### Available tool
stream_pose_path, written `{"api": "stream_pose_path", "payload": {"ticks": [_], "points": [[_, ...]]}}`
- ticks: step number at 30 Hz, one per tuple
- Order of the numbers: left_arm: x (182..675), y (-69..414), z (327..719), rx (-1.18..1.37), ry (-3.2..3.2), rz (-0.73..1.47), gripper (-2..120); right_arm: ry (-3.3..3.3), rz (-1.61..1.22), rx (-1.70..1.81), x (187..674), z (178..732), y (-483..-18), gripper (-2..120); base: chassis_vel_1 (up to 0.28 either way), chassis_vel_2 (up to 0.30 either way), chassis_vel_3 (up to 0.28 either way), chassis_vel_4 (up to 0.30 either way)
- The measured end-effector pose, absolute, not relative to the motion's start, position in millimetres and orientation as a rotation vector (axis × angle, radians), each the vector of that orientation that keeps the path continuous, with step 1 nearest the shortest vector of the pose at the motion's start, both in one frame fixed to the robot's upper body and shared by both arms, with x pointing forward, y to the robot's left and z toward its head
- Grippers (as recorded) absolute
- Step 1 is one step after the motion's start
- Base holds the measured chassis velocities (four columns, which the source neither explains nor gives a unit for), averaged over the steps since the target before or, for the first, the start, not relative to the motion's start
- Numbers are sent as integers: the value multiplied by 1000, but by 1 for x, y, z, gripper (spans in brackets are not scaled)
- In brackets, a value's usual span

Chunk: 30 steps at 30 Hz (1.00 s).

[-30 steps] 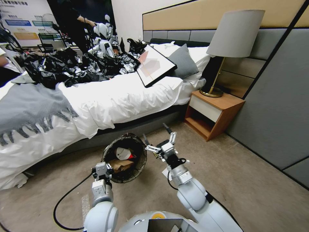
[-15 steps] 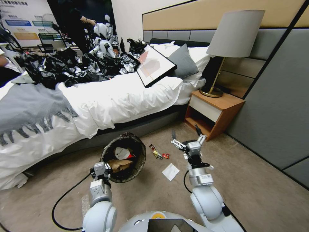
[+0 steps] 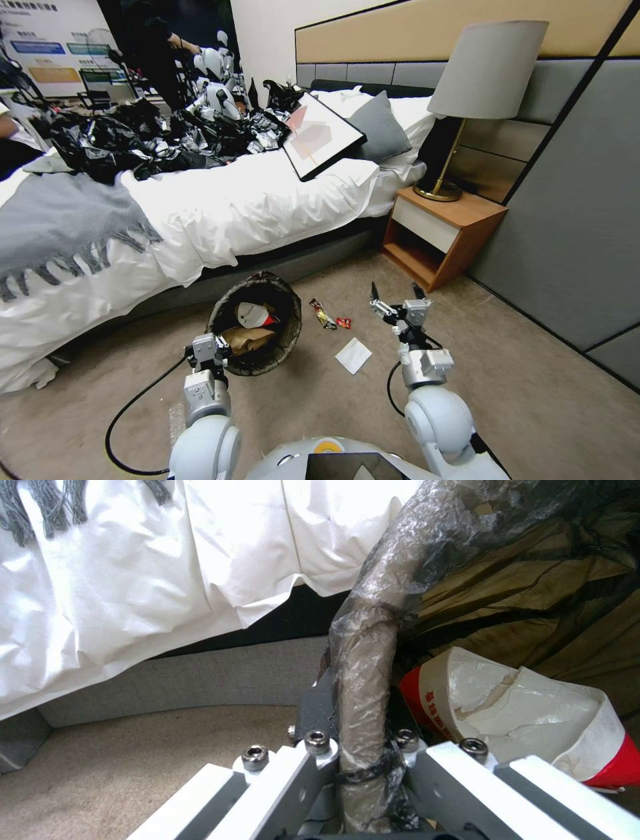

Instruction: Pick up the trash bin, then pick up the garbage from the floor and place it into the trash bin.

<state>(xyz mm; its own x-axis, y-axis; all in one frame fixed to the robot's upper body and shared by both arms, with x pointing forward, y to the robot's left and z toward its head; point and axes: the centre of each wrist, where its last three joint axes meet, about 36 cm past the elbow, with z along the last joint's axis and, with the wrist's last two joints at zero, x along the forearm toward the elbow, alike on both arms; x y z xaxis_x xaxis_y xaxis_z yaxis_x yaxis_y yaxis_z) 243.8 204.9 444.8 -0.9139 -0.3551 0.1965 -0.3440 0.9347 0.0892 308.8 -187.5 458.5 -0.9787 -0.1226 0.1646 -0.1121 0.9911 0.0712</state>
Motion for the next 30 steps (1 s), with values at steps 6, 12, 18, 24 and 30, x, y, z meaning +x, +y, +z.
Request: {"api": "stream_pose_path", "payload": {"ticks": [6,12,18,24,30], "points": [[244,205,446,526,-2885,-80,0,-2836,-86,223,338,429,-191,100,0,0,0,0],[243,205,445,527,-2882,-84,0,-2749,-56,248,365,399,-188,100,0,0,0,0],[243,205,444,527,-2880,-88,0,-2650,-26,278,398,377,-181,100,0,0,0,0],[243,206,442,528,-2875,-92,0,-2558,15,291,418,342,-176,100,0,0,0,0],[243,206,441,526,-2872,-93,0,-2464,86,283,423,295,-170,100,0,0,0,0]]}}
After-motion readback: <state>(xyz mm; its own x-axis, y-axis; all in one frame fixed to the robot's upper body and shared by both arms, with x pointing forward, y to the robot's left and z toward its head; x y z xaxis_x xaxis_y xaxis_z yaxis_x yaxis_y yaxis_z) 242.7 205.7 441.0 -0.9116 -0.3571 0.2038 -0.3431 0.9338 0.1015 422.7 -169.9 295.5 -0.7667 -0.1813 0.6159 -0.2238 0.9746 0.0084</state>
